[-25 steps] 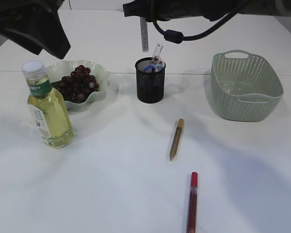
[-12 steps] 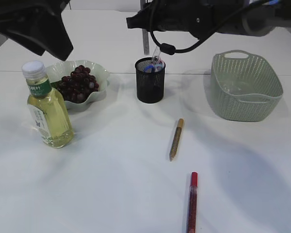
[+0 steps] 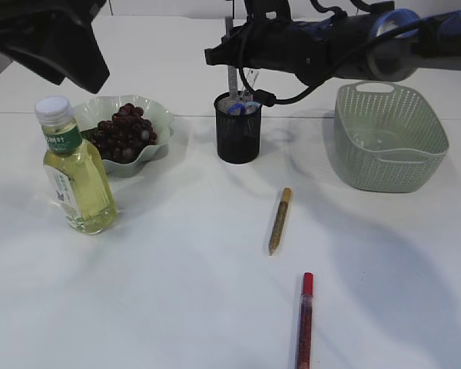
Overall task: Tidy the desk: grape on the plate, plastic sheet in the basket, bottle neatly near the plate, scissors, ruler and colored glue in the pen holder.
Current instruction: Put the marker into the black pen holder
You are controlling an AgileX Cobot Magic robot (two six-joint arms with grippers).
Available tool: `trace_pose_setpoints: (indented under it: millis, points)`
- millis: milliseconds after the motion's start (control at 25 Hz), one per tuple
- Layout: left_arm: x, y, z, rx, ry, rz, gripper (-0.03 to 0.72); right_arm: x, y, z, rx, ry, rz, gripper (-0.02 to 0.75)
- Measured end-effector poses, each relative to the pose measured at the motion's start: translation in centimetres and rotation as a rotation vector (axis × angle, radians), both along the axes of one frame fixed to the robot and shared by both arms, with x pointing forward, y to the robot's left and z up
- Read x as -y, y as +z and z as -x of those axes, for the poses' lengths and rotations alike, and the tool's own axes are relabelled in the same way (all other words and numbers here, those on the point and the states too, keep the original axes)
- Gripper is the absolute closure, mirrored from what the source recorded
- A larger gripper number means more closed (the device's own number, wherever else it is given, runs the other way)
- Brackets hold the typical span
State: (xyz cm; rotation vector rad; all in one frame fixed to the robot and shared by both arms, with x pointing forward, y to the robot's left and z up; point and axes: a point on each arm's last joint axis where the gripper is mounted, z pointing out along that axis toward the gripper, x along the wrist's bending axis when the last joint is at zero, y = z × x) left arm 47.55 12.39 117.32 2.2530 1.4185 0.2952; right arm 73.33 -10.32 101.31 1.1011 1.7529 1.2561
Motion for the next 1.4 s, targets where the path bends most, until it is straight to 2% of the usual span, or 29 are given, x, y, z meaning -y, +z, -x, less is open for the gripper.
trace_pose_setpoints:
  millis: [1080,1240,1400]
  points:
    - [0.0,0.0,0.0,0.0,0.0,0.0,0.379,0.63,-0.41,-0.45,0.005,-0.011,0.003,0.603]
    - [0.0,0.0,0.0,0.0,0.0,0.0,0.379,0.63,-0.43,-0.45,0.002,-0.012,0.004,0.581]
    - [0.0,0.0,0.0,0.0,0.0,0.0,0.379,0.67,-0.6,-0.41,-0.015,-0.014,0.012,0.523]
